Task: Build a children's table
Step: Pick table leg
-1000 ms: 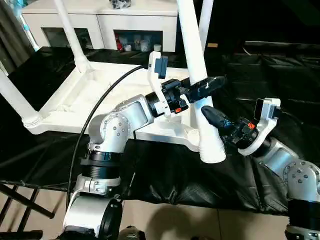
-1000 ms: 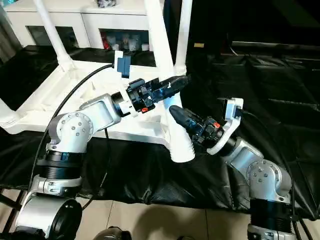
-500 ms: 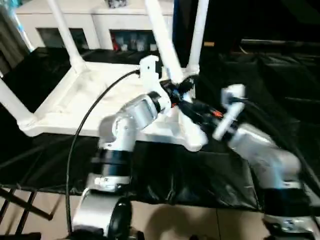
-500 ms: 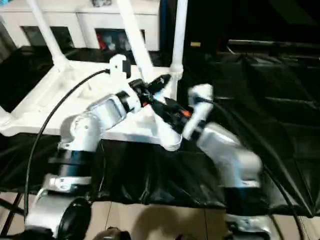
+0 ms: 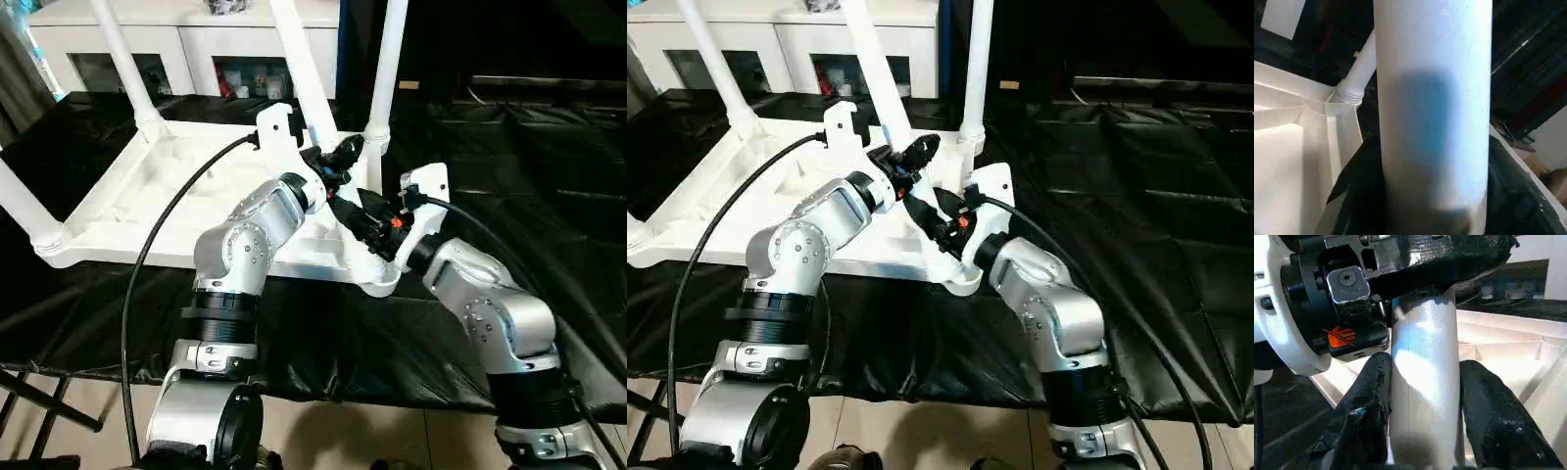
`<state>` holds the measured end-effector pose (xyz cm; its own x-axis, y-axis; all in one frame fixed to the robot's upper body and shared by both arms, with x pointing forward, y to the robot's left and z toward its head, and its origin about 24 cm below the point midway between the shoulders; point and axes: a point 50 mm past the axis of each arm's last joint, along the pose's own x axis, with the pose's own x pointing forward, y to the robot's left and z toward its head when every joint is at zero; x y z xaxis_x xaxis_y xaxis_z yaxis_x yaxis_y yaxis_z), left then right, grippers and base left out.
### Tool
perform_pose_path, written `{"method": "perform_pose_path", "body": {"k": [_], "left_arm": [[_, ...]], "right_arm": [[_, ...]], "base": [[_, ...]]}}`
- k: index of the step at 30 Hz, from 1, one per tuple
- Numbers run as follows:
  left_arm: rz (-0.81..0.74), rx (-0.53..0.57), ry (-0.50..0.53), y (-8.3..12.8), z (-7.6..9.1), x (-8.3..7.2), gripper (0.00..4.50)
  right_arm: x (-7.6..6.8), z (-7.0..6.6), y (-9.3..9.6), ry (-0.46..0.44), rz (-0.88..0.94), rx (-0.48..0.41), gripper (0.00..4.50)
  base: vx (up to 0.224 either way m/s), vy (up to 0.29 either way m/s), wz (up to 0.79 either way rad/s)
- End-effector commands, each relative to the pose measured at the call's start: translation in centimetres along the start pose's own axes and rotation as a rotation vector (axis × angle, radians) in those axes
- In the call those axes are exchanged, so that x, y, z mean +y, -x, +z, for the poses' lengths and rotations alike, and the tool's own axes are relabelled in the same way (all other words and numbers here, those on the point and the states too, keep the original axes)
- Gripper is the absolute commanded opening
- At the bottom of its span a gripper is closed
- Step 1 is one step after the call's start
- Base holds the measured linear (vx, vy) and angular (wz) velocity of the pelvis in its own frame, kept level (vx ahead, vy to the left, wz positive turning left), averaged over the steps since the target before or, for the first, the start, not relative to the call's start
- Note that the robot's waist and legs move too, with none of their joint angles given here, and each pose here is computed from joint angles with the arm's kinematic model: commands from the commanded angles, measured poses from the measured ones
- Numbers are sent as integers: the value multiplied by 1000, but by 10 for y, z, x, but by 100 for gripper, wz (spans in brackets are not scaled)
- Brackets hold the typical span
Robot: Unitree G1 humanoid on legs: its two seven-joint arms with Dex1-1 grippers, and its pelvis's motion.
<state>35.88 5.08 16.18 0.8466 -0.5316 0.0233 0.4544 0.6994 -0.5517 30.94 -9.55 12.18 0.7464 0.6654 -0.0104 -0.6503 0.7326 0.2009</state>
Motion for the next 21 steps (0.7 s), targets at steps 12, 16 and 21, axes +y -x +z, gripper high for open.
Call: {"method": "perform_pose_path", "body": {"k": [12,16,21], "left_arm": [[-334,31,-109,7,13,-3,188],[-559,111,-94,17,15,-8,188],[-888,168,-29,31,21,-23,188]], "right_arm": [[-15,21,17,8,226,21,298],[-17,26,33,-39,415,72,332],[-15,23,43,-127,612,160,336]], "base": [[0,0,0],[0,0,0],[0,0,0]]}}
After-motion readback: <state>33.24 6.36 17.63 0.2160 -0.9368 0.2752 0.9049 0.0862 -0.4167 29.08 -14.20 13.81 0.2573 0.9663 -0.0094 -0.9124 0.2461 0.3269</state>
